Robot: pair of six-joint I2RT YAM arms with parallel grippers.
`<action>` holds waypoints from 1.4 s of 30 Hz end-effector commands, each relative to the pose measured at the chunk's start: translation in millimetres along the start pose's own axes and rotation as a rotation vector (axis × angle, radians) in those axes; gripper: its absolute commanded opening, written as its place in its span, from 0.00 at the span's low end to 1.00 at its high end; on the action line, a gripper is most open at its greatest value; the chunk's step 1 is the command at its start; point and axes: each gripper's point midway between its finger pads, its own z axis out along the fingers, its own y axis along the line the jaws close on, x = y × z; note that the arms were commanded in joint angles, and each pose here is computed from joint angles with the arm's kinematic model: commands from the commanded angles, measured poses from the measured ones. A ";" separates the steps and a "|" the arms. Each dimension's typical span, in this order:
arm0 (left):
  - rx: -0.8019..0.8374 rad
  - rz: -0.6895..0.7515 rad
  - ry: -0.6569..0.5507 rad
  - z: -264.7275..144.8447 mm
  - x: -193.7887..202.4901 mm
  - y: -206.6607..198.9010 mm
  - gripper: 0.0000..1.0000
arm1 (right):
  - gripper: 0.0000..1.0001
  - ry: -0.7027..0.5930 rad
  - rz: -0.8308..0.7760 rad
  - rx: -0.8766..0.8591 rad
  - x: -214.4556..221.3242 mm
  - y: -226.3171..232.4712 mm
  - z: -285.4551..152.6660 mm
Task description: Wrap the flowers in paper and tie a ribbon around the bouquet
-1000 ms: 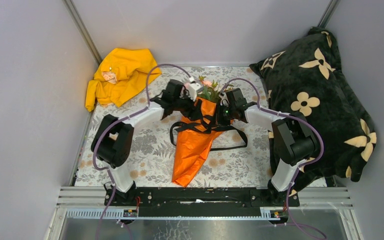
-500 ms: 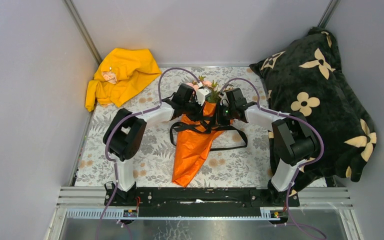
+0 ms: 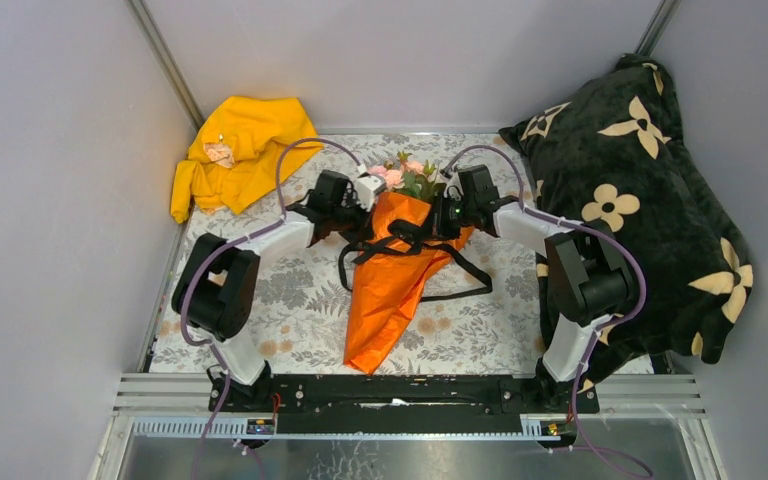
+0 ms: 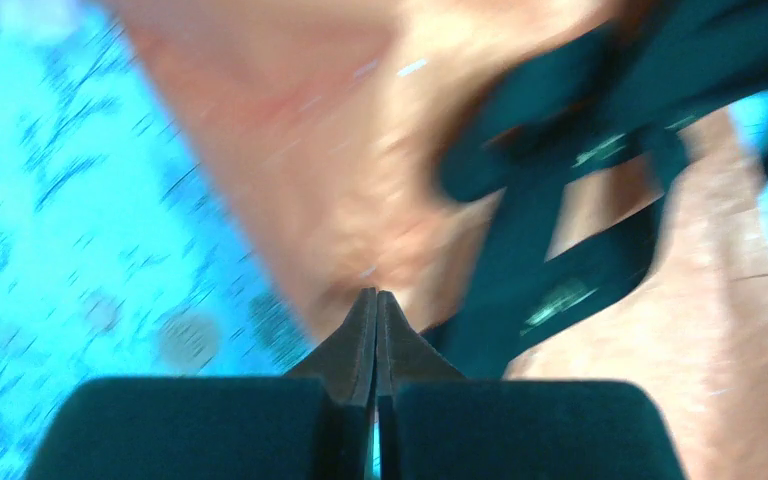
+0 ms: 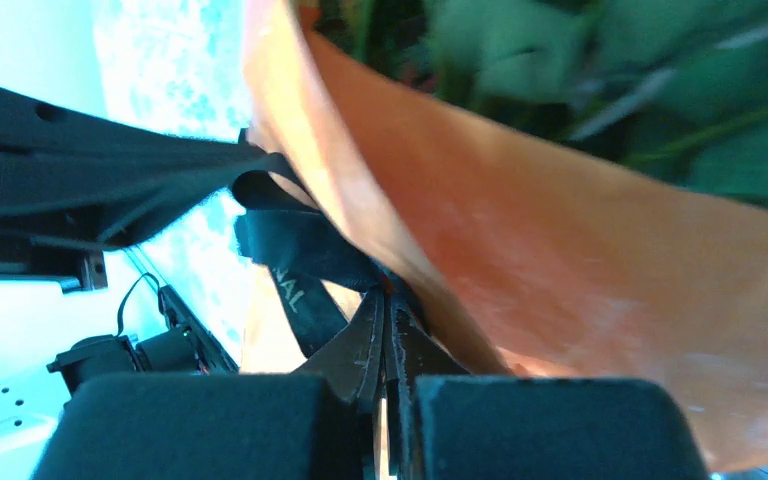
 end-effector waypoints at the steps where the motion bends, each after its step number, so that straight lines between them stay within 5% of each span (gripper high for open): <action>1: -0.148 -0.005 0.062 -20.6 32.4 44.1 0.00 | 0.00 -0.010 0.037 0.036 -15.2 -16.9 -8.0; 7: -0.115 -0.028 0.056 -20.5 33.9 44.0 0.00 | 0.02 0.030 0.045 0.040 -5.9 -23.5 -3.8; 12: -0.009 -0.011 -0.030 -20.4 -8.2 23.0 0.02 | 0.02 0.046 0.052 0.055 3.7 -31.3 -2.1; 18: 0.053 0.067 -0.080 -4.0 -52.5 -11.0 0.36 | 0.02 0.046 0.051 0.054 3.9 -31.0 -2.6; 24: 0.085 0.112 -0.049 23.5 -56.8 -34.7 0.45 | 0.07 0.053 0.038 0.054 6.6 -30.5 -3.2; 33: 0.036 0.098 0.027 49.4 -42.6 -17.2 0.38 | 0.26 0.033 0.018 0.076 3.3 -29.9 -5.7; 39: 0.027 0.103 0.039 51.0 -37.9 -15.2 0.09 | 0.27 0.009 -0.005 0.105 -2.8 -30.1 -7.4; 42: 0.027 0.105 0.035 50.8 -37.4 -15.8 0.03 | 0.25 0.004 -0.018 0.100 -4.7 -26.8 -7.8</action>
